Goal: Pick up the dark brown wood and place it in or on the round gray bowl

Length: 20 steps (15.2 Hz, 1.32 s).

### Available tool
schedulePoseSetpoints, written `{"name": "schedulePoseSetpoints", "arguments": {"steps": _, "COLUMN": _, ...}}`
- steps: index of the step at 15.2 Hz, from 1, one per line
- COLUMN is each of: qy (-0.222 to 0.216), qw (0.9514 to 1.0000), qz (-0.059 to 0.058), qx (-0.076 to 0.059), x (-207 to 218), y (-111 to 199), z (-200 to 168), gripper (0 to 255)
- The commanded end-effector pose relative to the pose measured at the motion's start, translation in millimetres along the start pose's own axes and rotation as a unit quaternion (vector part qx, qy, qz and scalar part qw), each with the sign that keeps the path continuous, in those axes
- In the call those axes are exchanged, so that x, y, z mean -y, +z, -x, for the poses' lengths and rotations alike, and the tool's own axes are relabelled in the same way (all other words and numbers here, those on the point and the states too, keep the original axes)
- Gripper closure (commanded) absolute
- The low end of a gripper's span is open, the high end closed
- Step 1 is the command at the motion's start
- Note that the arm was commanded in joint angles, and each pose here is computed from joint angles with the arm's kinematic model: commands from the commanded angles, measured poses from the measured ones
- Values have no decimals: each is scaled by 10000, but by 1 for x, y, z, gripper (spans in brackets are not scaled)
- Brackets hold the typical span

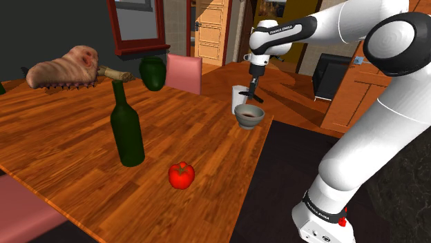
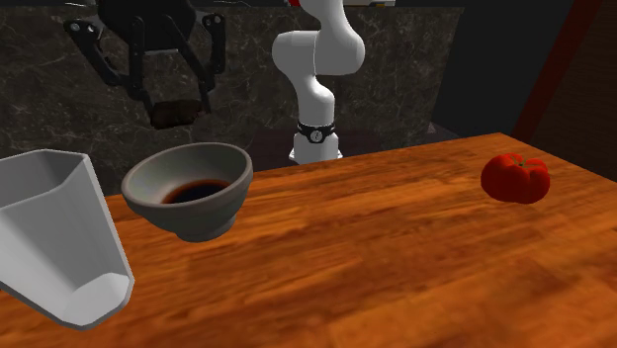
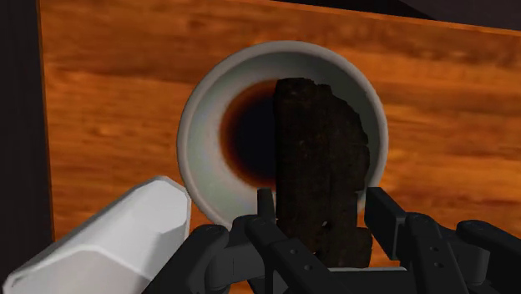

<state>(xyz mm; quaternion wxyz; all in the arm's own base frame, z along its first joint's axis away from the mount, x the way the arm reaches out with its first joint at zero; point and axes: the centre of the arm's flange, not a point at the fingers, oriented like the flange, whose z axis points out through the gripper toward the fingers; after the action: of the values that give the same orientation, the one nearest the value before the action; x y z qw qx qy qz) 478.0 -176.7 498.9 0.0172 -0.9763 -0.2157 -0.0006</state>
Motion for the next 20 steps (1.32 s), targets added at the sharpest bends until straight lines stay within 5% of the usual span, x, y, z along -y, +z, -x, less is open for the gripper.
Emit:
{"name": "schedulePoseSetpoints", "arguments": {"steps": 1, "qy": -9, "qw": 10000, "qz": -1, "qx": 1, "x": -3, "y": 10, "z": 6, "gripper": 255}}
{"name": "schedulePoseSetpoints", "arguments": {"steps": 13, "qy": -9, "qw": 10000, "qz": -1, "qx": 1, "x": -5, "y": 75, "z": 6, "gripper": 255}}
{"name": "schedulePoseSetpoints", "arguments": {"steps": 20, "qy": -9, "qw": 10000, "qz": -1, "qx": 1, "x": -5, "y": 75, "z": 6, "gripper": 255}}
